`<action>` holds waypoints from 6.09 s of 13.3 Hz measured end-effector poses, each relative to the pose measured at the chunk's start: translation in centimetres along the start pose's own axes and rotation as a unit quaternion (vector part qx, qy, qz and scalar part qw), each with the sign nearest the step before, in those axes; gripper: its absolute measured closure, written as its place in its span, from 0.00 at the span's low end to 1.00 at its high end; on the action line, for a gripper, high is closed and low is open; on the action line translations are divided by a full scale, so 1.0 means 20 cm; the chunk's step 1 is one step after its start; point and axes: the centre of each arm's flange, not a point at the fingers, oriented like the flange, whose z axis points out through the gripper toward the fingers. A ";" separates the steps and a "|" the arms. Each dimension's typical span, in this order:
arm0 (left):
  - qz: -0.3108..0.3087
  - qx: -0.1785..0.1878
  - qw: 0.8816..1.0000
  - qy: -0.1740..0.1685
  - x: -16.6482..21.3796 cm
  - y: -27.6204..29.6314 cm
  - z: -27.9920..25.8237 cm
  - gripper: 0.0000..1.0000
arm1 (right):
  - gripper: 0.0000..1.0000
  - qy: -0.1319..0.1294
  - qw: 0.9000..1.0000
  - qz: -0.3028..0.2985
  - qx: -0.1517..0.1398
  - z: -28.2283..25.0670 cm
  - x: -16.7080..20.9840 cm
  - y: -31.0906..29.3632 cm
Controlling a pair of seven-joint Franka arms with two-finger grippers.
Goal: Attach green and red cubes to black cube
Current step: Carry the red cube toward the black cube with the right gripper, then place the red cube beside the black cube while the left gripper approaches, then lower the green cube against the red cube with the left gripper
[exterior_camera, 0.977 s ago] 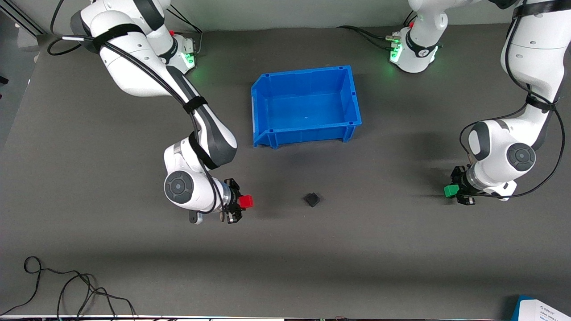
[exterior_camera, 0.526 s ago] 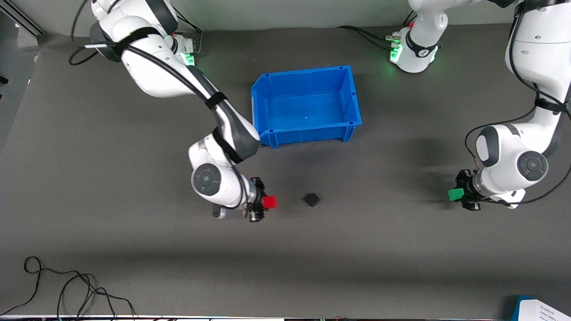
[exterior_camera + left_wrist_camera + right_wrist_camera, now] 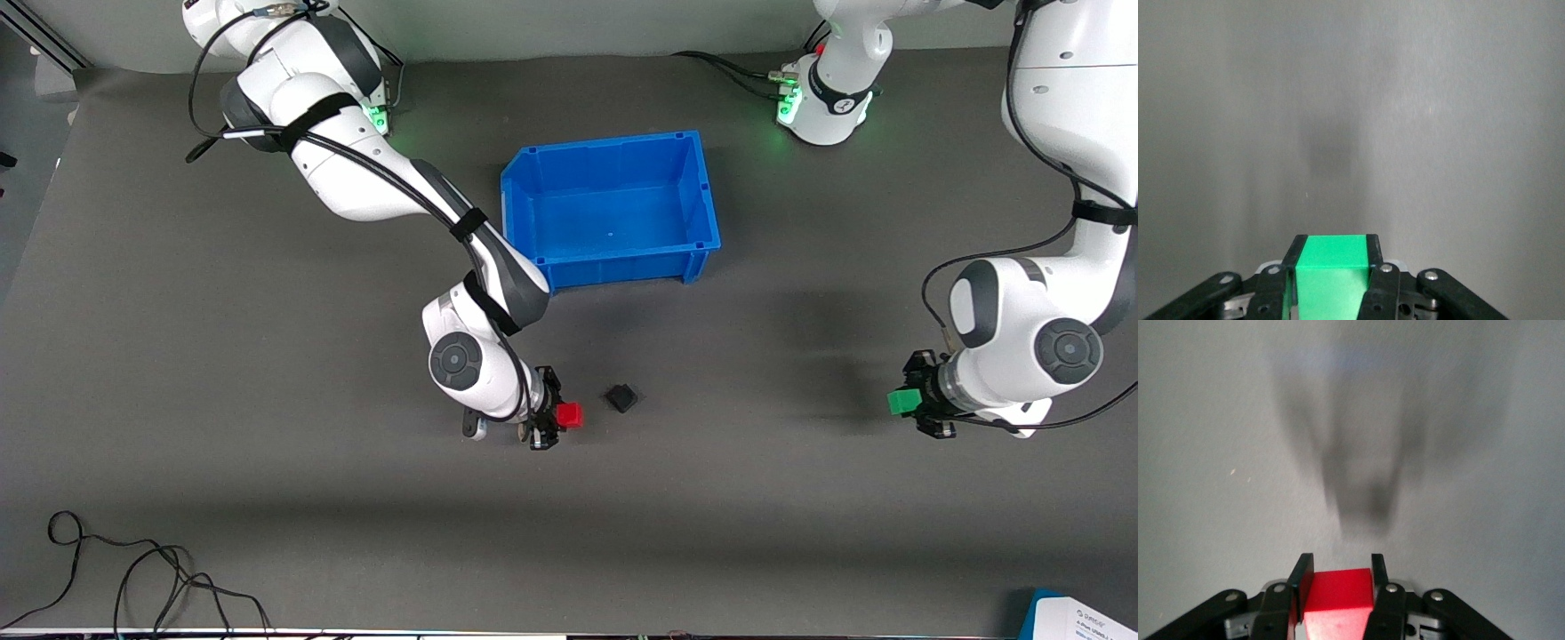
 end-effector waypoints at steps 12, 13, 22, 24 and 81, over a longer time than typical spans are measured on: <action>0.022 -0.003 1.000 -0.003 -0.52 -0.07 -0.02 0.63 | 0.61 0.020 0.987 -0.153 0.048 0.25 -0.13 0.14; 0.025 -0.002 1.000 -0.004 -0.55 -0.08 -0.01 0.63 | 0.61 0.016 0.987 -0.152 0.056 0.25 -0.13 0.14; 0.019 0.030 0.999 -0.030 -0.98 -0.24 0.02 0.63 | 0.61 0.003 0.988 -0.142 0.065 0.29 -0.18 0.14; 0.011 0.043 0.999 -0.030 -1.07 -0.29 0.09 0.63 | 0.61 0.002 0.987 -0.147 0.063 0.30 -0.21 0.17; -0.018 0.014 0.998 -0.062 -1.65 -0.30 0.27 0.63 | 0.61 -0.091 0.976 0.188 0.067 0.31 -0.36 0.19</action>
